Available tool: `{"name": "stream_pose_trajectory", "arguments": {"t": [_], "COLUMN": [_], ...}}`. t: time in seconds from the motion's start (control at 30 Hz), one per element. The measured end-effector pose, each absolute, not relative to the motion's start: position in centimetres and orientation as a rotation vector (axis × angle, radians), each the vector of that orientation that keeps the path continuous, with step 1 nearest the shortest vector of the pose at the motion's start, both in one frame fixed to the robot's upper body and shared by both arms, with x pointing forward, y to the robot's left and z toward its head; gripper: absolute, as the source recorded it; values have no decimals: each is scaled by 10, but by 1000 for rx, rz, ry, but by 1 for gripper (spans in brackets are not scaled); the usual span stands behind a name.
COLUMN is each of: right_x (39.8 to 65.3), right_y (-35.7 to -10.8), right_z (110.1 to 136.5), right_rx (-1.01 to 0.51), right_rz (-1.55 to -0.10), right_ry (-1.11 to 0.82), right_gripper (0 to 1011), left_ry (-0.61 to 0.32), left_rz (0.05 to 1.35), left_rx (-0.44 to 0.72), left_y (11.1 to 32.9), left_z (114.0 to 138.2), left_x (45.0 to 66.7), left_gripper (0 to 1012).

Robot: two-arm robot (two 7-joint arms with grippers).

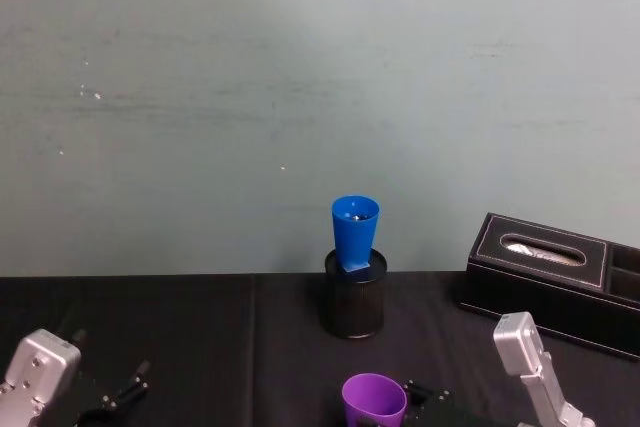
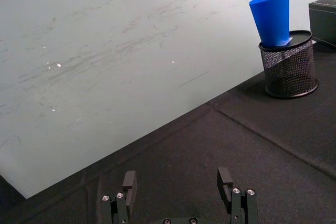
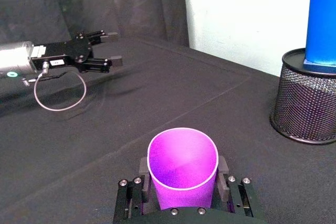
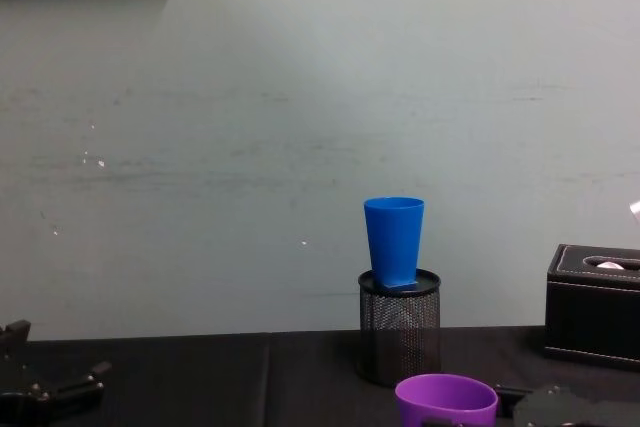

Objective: Pick up one cup with a gripper and tap it against the other cup.

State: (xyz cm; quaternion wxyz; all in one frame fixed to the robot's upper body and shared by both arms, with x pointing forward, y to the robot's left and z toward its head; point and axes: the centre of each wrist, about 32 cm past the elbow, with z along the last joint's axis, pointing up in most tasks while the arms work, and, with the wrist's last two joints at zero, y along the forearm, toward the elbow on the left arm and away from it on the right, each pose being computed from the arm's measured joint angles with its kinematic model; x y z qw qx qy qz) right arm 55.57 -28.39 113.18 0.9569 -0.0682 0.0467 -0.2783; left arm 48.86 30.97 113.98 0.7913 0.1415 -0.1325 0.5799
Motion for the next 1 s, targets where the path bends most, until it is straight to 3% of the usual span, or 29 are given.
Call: {"name": "stream_pose_trajectory", "arguments": {"t": [0.17,0.5,1.0], "right_x": [556,555,548], "right_y": [-284,-284,-285], "right_z": [1132,1132,1143], "right_rx": [-138,-138,-65], "right_rz": [-565,-565,-587], "right_ry": [94,94,27], "right_gripper": [733,991,1003], "left_ry": [-285,-285,-285], "left_rz": [1248,1248,1248], "left_rx": [304,304,304], "left_y": [310,310,310], "left_z": [1140,1140,1140], "left_x": [489,489,489], "left_gripper": [1005,1005,1005]}}
